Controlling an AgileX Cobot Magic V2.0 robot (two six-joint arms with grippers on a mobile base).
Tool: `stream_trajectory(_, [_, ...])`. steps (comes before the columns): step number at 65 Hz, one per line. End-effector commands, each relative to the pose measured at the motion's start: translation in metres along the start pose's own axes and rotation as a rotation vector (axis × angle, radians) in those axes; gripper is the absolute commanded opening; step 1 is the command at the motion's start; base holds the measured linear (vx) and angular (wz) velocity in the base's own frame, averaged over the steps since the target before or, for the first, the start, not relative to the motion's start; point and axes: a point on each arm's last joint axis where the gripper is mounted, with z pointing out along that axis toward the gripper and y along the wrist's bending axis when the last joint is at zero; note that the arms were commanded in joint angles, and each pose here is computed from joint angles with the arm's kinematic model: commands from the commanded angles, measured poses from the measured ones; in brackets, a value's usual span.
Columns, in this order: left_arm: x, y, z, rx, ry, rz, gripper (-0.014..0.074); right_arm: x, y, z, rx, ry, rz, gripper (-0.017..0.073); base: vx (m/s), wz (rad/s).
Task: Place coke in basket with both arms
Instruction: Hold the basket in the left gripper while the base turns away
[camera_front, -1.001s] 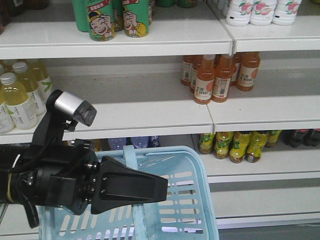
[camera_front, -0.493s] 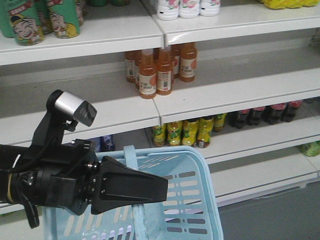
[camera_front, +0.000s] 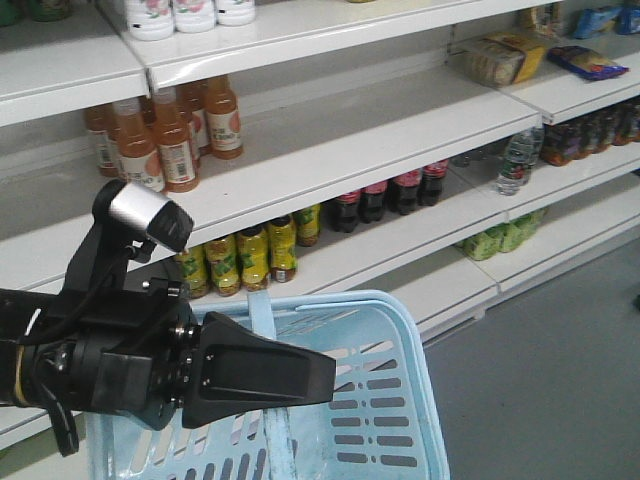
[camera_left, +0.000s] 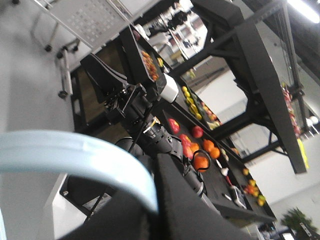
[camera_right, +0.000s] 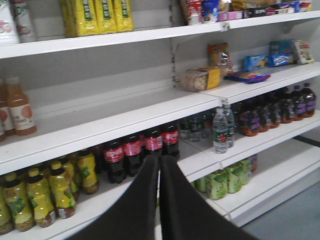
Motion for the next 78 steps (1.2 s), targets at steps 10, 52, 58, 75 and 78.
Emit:
stream_trajectory(10, [-0.0045, -0.0258, -0.0018, 0.156, -0.014, 0.027, -0.0006, -0.0044, 0.0009, -0.0009, -0.009, -0.072, -0.012, -0.0005, -0.06, -0.52])
stream_trajectory(52, [-0.0045, -0.0258, -0.0018, 0.156, -0.014, 0.027, -0.0006, -0.0044, 0.0009, -0.0009, -0.009, -0.072, -0.012, -0.0005, -0.08, -0.49])
stream_trajectory(58, [-0.0045, -0.0258, -0.0018, 0.156, -0.014, 0.027, -0.0006, -0.0044, 0.0009, -0.0009, -0.009, -0.072, -0.012, -0.0005, -0.08, -0.41])
stream_trajectory(75, [-0.0044, -0.0259, -0.0019, 0.157, -0.014, 0.027, -0.0006, -0.0044, 0.0009, -0.0009, -0.009, -0.072, -0.012, -0.0005, -0.06, -0.37])
stream_trajectory(78, [-0.0044, -0.0259, -0.0019, 0.157, -0.014, 0.027, -0.0006, -0.0044, 0.0009, -0.0009, -0.009, -0.072, -0.012, -0.0005, -0.03, -0.35])
